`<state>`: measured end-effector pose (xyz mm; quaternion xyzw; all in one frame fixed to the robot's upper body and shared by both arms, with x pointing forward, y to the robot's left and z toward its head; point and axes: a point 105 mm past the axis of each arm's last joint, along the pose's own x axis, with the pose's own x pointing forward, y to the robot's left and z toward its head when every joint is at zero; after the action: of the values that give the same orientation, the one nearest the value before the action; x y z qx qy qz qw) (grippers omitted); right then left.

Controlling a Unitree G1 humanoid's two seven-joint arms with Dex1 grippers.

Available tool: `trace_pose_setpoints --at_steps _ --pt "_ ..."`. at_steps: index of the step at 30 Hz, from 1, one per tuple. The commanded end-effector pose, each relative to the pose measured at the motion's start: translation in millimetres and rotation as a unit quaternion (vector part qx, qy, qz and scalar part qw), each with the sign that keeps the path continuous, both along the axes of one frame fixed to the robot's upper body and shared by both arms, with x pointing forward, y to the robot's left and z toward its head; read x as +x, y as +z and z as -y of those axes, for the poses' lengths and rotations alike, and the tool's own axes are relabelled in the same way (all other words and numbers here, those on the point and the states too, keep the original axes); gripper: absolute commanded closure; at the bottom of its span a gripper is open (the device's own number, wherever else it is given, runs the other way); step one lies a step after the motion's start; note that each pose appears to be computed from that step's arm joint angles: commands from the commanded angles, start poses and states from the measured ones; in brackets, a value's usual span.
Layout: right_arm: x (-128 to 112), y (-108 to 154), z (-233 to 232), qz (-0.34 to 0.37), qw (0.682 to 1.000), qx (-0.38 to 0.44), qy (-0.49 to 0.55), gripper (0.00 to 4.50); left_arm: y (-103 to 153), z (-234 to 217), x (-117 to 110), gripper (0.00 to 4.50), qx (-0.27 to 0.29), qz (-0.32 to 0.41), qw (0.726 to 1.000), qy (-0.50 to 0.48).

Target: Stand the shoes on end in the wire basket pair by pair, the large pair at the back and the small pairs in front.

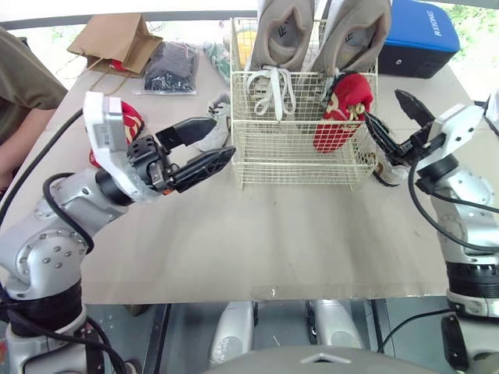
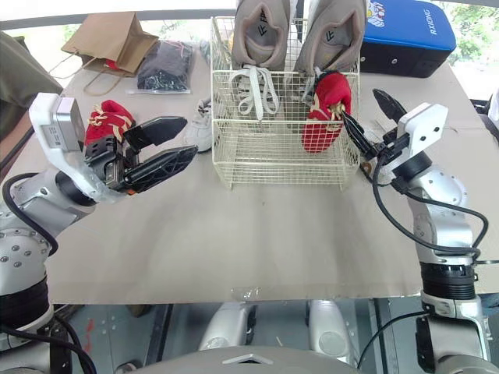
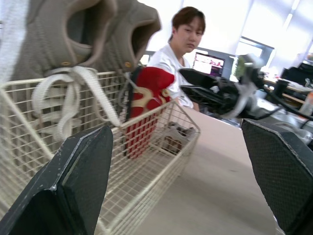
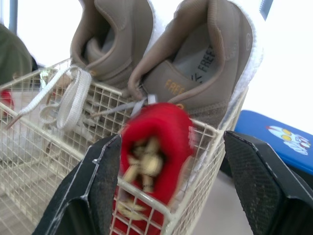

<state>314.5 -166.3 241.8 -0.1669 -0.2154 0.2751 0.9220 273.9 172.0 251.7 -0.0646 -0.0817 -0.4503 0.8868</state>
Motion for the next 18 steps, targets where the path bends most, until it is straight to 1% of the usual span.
trace_pose_setpoints --at_steps 1,3,4,5,8,10,12,14,15,17,18 --pt "-44 20 -37 -0.013 0.991 -0.061 0.123 1.34 -12 -46 36 0.0 0.002 -0.038 0.988 0.147" --pt "-71 20 -63 -0.043 0.968 -0.084 0.232 1.34 -30 -88 58 0.0 0.032 -0.095 0.964 0.245" --pt "-76 21 -69 -0.049 0.963 -0.091 0.25 1.34 -35 -102 63 0.0 0.045 -0.116 0.954 0.273" --pt "-79 24 -75 -0.046 0.958 -0.099 0.266 1.34 -45 -126 69 0.0 0.056 -0.153 0.938 0.305" --pt "-81 30 -87 -0.041 0.952 -0.094 0.289 1.34 -58 -178 80 0.0 0.059 -0.222 0.905 0.359" --pt "-79 30 -92 -0.043 0.951 -0.09 0.291 1.34 -57 -203 89 0.0 0.054 -0.234 0.885 0.399" --pt "-78 29 -94 -0.045 0.951 -0.091 0.292 1.34 -57 -217 95 0.0 0.048 -0.245 0.872 0.421" --pt "-79 28 -97 -0.047 0.952 -0.083 0.292 1.34 -48 -235 102 0.0 0.048 -0.235 0.845 0.477" --pt "-81 27 -98 -0.048 0.952 -0.08 0.29 1.34 -45 -242 103 0.0 0.061 -0.232 0.831 0.501" --pt "-83 26 -99 -0.049 0.956 -0.076 0.281 1.34 -42 -247 107 0.0 0.069 -0.233 0.813 0.529" --pt "-85 26 -100 -0.049 0.957 -0.072 0.275 1.34 -43 -250 107 0.0 0.095 -0.23 0.799 0.547"
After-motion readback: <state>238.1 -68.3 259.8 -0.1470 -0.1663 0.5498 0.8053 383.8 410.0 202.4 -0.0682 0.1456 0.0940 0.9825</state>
